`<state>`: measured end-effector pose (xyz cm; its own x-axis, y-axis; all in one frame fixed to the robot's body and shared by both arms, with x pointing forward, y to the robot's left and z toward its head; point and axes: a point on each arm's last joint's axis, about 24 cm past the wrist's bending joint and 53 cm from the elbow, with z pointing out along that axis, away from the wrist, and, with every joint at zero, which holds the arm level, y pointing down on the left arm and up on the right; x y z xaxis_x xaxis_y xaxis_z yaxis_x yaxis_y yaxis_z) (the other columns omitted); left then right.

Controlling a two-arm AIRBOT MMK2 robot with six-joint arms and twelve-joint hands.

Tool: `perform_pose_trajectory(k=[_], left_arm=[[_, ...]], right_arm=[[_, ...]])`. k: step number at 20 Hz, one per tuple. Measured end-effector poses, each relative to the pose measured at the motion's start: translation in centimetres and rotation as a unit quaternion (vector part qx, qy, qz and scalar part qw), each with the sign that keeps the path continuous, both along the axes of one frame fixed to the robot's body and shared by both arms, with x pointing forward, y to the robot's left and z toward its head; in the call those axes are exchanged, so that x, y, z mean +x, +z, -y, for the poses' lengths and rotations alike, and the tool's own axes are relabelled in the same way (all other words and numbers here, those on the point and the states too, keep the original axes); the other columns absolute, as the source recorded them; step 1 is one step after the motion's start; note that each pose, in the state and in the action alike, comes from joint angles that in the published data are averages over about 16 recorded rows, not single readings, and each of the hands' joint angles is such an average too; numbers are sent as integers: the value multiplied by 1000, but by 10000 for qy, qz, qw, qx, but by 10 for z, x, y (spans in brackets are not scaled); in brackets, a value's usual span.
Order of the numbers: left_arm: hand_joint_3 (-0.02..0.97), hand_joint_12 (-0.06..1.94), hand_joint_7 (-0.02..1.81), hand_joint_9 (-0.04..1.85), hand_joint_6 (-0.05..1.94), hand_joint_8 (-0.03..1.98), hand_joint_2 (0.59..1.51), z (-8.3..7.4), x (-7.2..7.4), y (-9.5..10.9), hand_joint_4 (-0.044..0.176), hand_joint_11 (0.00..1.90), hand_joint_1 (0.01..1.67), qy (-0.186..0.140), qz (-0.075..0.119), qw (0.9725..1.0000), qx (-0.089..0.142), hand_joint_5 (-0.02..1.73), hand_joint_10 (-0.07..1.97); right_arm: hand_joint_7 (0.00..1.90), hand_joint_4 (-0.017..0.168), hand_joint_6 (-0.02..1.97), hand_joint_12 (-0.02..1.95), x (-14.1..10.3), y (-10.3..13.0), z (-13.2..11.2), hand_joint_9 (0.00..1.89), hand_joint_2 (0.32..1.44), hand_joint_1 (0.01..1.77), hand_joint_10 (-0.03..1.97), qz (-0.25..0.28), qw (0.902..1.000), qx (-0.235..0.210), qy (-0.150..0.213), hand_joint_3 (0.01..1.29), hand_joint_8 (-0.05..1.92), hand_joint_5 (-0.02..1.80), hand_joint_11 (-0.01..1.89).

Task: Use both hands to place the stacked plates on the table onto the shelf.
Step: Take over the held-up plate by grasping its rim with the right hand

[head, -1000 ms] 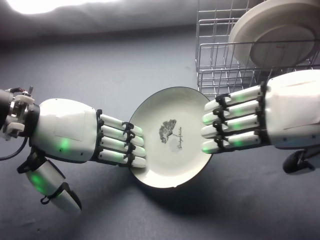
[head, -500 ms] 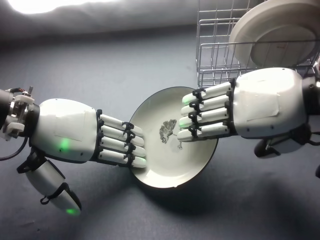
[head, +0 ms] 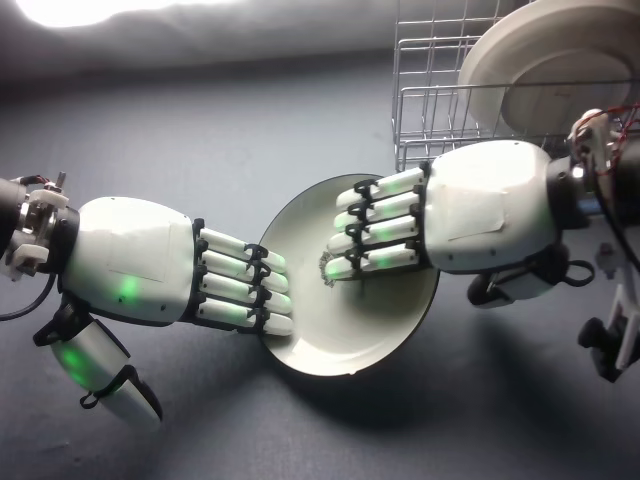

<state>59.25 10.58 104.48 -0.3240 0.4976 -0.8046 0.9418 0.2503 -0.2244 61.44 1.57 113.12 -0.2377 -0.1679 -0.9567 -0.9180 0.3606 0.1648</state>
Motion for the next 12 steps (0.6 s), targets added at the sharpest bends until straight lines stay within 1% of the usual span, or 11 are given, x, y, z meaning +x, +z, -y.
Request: perform_pose_trajectory(k=[3,5,8,12], left_arm=[[19,-22,-2,0,-33,-16,1079,0,0,0,-11,16,22,0,1,10000,0,-10,-18],[20,-22,-3,0,-33,-16,1080,0,0,0,-11,16,22,0,0,10000,-1,-11,-18],[20,-22,-2,1,-33,-16,1080,0,0,0,-11,16,22,2,-1,10000,-6,-11,-18],[20,-21,-1,3,-34,-16,1081,-1,1,1,-11,16,22,6,-3,10000,-11,-11,-17]], right_arm=[[11,5,12,-6,3,-3,-5,23,1015,1138,18,2,10000,-13,-8,14,13,19,20],[23,5,12,40,4,-4,-7,36,1020,1146,18,0,10000,-17,-16,14,12,33,19],[82,4,10,220,4,-5,-11,95,1028,1152,18,-11,10000,-1,-7,14,6,94,20],[250,1,10,481,2,-3,-14,265,1040,1178,17,-26,10000,47,26,13,2,259,90]])
